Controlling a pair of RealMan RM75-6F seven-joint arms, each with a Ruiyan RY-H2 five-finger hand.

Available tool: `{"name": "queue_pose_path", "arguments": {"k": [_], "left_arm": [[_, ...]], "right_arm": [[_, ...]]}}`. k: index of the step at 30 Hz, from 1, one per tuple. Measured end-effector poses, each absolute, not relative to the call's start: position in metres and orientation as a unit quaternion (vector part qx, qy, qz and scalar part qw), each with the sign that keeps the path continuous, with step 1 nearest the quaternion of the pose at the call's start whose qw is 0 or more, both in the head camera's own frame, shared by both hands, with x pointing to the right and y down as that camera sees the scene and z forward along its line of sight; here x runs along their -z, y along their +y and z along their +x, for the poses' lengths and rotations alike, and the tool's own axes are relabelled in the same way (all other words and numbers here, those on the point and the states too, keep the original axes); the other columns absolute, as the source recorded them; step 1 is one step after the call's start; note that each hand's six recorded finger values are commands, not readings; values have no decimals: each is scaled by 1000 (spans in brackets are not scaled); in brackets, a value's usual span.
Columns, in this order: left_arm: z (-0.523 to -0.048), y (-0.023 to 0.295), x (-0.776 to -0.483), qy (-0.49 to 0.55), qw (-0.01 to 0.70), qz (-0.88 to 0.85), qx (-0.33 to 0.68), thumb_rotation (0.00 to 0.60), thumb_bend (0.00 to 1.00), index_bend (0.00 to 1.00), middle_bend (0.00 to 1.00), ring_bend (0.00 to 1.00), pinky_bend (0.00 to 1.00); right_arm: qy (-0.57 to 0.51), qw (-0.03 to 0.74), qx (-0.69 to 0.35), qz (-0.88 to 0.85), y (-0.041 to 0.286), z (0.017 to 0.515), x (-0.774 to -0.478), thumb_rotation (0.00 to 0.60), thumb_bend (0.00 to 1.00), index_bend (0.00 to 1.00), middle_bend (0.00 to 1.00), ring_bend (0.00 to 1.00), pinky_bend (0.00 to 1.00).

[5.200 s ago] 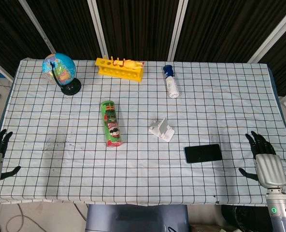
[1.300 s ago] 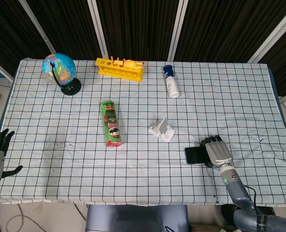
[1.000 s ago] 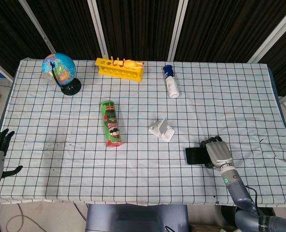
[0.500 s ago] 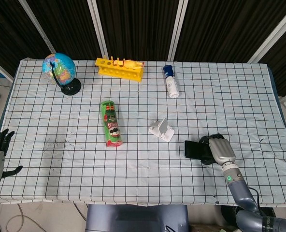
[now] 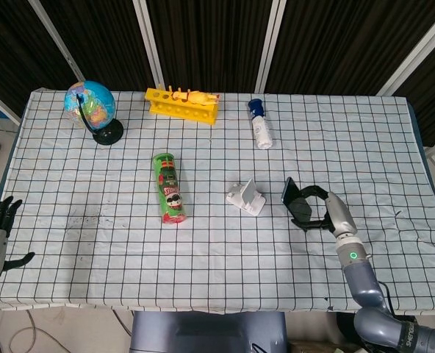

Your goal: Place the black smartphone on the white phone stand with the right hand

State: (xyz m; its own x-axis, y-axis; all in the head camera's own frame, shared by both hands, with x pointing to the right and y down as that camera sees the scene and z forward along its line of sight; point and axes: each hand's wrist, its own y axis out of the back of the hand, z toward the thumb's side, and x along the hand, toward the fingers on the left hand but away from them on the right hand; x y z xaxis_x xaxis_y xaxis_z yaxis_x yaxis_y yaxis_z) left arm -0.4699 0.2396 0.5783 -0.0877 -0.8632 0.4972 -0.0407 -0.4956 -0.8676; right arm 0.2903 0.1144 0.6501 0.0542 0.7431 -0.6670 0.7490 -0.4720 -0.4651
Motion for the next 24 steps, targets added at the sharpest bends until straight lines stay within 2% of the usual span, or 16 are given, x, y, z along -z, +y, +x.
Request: {"name": "queue_pose_path", "arguments": {"k": [4,24], "left_arm": [[-470,239,-579,383,323,-593,631,600,0,0,0,0,0],[-471,239,-580,386,312,-593,634,600,0,0,0,0,0]], "right_arm": [[545,36,417,726,113,275,-654,600,358,686,765,240,154],[611,90,310,723,100,224,-686,600,357,686,768,240,154]]}}
